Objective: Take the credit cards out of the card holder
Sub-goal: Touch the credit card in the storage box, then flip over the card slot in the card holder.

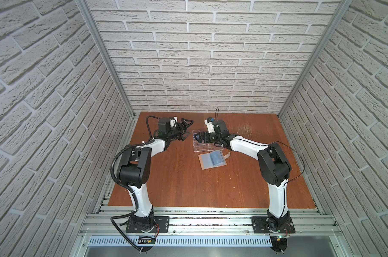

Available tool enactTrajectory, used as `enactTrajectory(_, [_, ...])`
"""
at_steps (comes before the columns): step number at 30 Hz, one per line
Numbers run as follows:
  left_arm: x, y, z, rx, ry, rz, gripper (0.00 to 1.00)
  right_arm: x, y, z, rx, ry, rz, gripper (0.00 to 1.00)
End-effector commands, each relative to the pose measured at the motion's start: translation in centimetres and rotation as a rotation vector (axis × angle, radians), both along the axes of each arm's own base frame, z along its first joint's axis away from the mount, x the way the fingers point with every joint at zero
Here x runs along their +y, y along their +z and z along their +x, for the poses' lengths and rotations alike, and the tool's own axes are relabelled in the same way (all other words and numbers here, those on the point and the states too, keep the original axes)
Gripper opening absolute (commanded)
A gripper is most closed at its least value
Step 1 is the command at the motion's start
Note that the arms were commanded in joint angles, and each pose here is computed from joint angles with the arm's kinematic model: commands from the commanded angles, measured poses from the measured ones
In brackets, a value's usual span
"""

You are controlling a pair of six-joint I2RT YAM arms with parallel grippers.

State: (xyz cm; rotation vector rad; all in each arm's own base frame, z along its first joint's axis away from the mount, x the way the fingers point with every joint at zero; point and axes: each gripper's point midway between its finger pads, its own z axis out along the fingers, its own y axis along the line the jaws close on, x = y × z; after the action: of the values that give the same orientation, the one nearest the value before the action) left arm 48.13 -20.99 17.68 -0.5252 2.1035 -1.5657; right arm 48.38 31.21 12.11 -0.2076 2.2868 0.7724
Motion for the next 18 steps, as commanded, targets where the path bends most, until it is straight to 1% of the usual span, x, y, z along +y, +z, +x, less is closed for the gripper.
enactTrajectory(1, [0.2,0.9,0.0,-0.055,-0.005,-0.007,0.98,0.5,3.2,-0.7,-0.059,0.015,0.052,0.99])
enactTrajectory(2, [0.3,1.1,-0.1,-0.057,-0.005,-0.006,0.98,0.3,5.0,-1.1,-0.084,0.016,0.065,1.0])
enactTrajectory(6, [0.6,1.5,-1.3,-0.056,0.001,0.017,0.98,-1.2,6.5,-3.0,-0.105,0.002,0.054,1.0])
enactTrajectory(8, [0.7,1.5,-2.1,-0.047,0.004,0.034,0.98,-2.5,6.6,-4.3,-0.098,-0.02,0.029,1.0])
enactTrajectory(11, [0.4,1.8,-3.9,-0.042,0.0,0.056,0.98,-4.4,5.8,-6.7,-0.062,-0.036,-0.014,1.0])
enactTrajectory(15, [-1.9,2.0,-6.5,-0.044,-0.032,0.099,0.98,-7.1,3.6,-10.2,0.031,-0.058,-0.081,1.0])
enactTrajectory(18, [-4.0,1.4,-8.2,-0.028,-0.055,0.116,0.98,-8.0,1.6,-12.8,0.082,-0.044,-0.083,1.0])
